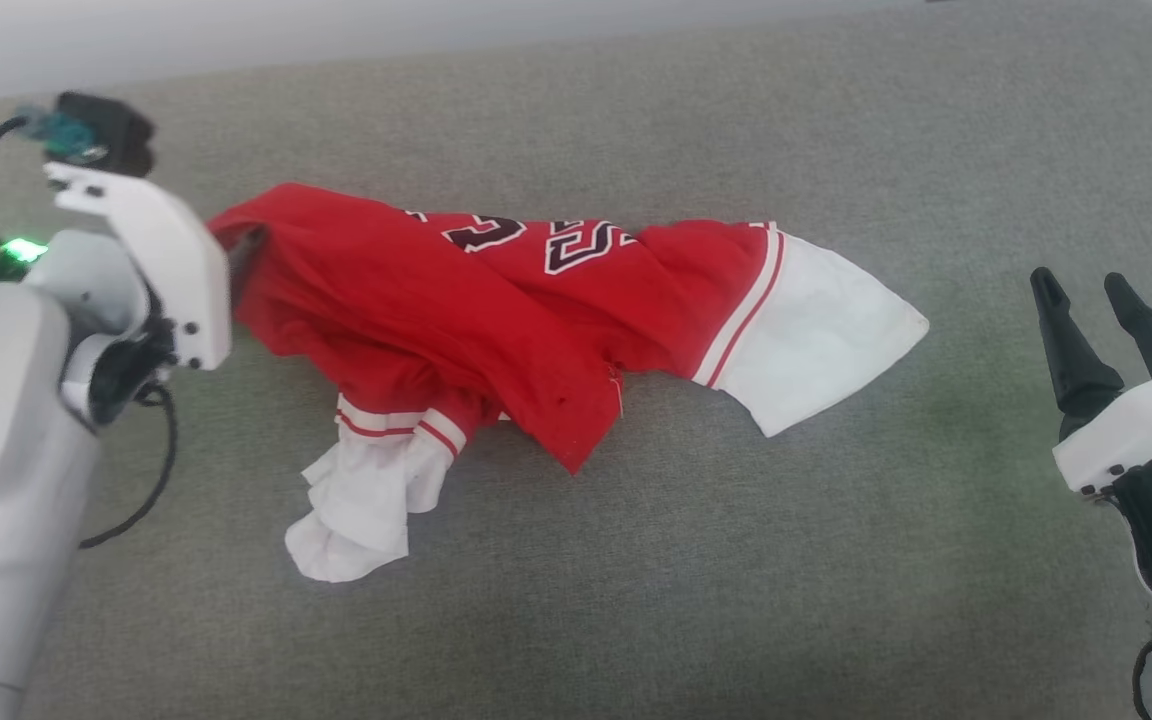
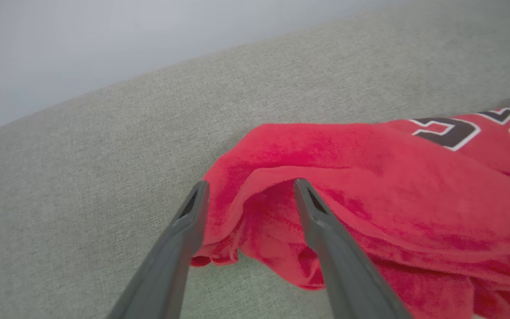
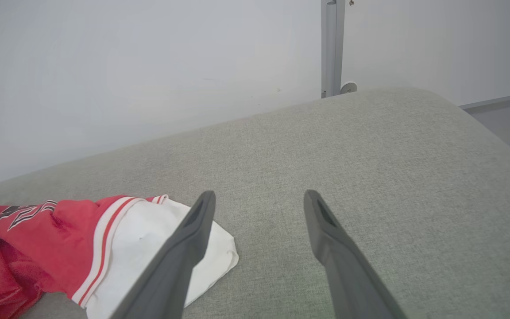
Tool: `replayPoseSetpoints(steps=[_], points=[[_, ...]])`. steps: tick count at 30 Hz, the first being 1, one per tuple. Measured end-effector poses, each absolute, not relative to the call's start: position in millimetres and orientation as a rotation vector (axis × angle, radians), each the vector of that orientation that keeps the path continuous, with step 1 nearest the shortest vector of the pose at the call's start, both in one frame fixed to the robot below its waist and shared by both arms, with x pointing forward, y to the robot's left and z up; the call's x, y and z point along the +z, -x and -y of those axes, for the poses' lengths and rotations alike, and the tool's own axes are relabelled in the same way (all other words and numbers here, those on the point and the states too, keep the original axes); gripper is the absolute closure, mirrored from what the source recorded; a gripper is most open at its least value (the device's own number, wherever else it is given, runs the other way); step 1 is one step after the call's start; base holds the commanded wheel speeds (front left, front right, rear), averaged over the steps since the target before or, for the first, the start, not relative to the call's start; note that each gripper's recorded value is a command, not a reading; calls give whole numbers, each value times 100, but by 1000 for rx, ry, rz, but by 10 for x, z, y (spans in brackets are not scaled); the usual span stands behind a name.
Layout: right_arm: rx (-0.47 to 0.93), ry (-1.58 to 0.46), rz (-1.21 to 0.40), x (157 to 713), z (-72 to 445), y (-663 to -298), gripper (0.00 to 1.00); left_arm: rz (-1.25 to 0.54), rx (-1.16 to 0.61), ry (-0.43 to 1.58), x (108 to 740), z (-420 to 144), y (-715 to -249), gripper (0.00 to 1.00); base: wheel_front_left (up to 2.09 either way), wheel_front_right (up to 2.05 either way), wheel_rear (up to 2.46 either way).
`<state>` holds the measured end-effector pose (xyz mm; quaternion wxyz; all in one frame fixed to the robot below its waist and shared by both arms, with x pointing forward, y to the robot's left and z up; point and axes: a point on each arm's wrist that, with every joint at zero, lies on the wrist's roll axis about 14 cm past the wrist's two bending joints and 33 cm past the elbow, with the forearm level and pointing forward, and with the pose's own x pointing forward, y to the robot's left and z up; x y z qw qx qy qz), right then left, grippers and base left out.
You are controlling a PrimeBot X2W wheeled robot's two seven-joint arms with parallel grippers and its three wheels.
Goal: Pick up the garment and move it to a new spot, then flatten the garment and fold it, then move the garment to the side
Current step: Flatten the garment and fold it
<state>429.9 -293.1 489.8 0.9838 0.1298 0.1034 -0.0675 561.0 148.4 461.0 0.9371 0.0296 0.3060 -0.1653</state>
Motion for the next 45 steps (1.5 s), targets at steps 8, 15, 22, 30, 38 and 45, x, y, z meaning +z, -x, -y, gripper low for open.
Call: replayPoseSetpoints(steps=[8,15,22,30,38,45], points=[[-109,-264,-188,4985,2840,-4317,0,-603,-480,-140,4978,-1048,-5449,0,0,0,0],[-97,-265,-189,5013,2785,-4275,0,-632,-634,-195,5054,-559,-5123,0,0,0,0],[-113,-265,-190,5012,2837,-4202,0,-748,-752,-242,4744,-235,-4751,0,0,0,0],[-149,-265,-204,4945,2942,-4125,0,-829,-813,-288,4463,-134,-4597,0,0,0,0],[-166,-271,-218,4871,2984,-4110,0,-871,-846,-367,4231,-138,-4529,0,0,0,0],[-162,-275,-220,4845,2963,-4140,0,-862,-850,-392,4144,-168,-4559,100,0,0,0]])
